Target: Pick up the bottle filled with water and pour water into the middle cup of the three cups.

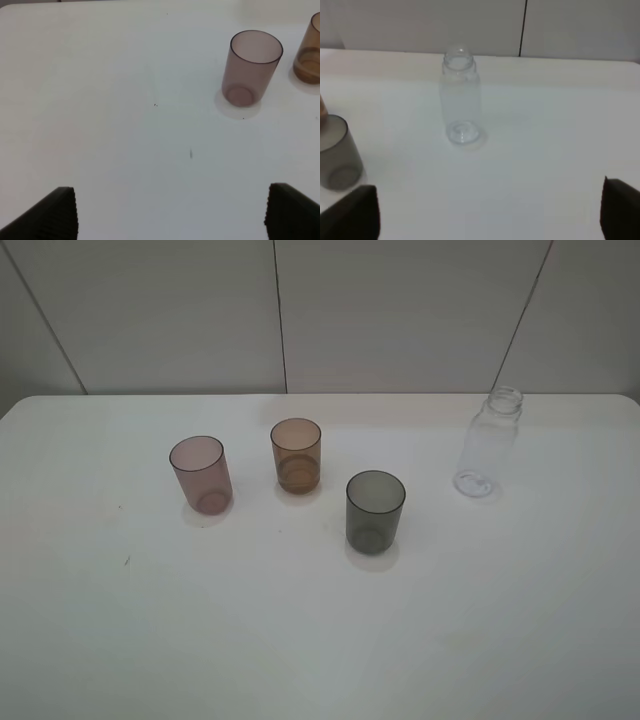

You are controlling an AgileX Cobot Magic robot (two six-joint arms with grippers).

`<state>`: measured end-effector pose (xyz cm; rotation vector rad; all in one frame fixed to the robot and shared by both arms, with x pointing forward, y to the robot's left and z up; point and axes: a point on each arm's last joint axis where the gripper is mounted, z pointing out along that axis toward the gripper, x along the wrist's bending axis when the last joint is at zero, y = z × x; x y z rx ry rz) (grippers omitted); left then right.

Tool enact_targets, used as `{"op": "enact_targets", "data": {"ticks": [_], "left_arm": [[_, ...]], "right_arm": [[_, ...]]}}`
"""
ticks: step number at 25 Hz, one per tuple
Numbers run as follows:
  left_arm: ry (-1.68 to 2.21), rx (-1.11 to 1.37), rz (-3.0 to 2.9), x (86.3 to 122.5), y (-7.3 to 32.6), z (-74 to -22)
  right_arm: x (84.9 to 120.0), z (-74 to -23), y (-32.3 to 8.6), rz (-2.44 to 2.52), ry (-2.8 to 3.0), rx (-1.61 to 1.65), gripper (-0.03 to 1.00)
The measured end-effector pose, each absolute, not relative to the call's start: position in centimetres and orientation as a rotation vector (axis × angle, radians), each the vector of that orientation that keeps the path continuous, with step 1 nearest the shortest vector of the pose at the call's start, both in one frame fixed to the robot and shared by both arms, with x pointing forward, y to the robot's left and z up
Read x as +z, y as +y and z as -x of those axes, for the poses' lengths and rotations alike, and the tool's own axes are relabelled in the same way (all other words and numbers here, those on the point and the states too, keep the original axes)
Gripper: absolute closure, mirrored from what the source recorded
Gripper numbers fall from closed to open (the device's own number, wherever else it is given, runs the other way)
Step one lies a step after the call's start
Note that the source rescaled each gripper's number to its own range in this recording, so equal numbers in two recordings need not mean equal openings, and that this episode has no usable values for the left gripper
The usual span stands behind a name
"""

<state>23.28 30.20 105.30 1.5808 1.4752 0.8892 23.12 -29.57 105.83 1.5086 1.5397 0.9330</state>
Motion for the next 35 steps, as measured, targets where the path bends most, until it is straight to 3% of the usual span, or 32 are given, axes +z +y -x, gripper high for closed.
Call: {"op": "enact_targets", "data": {"ticks": [35], "left_arm": [[1.475,0.889,-1.581,105.30,30.20,-23.28]], "right_arm": [[105.83,-23.12,-29.57,-1.511,1.538,0.934,-0.03]]}}
